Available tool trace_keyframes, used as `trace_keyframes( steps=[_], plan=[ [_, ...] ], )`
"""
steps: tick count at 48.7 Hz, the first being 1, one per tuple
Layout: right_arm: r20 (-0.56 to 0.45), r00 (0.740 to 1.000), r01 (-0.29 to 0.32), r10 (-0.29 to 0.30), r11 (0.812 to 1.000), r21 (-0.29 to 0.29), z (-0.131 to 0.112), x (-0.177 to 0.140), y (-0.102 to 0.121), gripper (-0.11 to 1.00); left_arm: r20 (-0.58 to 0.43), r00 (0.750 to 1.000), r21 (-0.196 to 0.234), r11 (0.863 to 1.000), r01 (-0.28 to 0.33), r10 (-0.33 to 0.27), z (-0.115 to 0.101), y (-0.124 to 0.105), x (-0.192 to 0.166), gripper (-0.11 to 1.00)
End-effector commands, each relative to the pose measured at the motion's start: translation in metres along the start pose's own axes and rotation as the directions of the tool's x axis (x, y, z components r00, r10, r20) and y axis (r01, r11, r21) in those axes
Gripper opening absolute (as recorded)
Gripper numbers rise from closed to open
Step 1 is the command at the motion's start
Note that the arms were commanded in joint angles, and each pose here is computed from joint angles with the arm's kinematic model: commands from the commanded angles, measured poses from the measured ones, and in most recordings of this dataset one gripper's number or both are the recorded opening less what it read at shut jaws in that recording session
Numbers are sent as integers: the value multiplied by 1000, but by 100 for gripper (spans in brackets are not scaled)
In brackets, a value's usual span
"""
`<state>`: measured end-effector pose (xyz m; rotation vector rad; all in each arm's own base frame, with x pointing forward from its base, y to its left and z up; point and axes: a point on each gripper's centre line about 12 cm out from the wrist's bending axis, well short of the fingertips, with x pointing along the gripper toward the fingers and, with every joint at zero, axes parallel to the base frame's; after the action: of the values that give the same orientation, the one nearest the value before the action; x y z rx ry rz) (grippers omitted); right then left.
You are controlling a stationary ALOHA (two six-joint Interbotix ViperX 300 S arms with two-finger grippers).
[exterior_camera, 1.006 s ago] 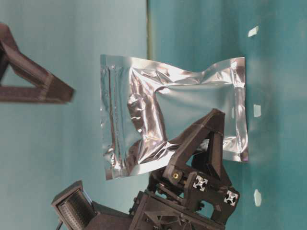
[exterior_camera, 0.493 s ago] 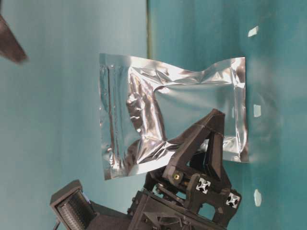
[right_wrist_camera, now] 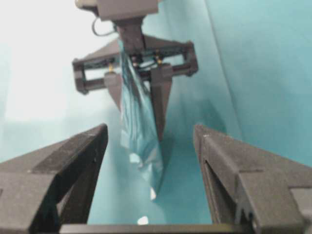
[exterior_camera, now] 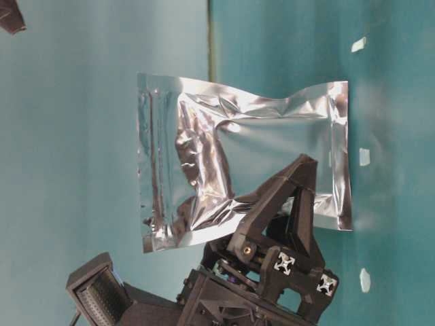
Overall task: Hand over the silver zip bag and make it stand upright.
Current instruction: 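Open the right gripper to release the bag to the left gripper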
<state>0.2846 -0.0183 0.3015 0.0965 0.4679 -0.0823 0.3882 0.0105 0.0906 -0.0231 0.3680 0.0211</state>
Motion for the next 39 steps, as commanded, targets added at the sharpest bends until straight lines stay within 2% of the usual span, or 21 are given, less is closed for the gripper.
trace_keyframes(
  steps=[1,39],
  plan=[
    [25,1000,-2,1,1000,13,5,-2,0,83,24,1000,4,1000,4,-4,9,-1,0,24],
    [23,1000,-2,1,1000,13,4,-2,0,83,-3,1000,6,1000,3,-3,6,-1,1,24]
  ],
)
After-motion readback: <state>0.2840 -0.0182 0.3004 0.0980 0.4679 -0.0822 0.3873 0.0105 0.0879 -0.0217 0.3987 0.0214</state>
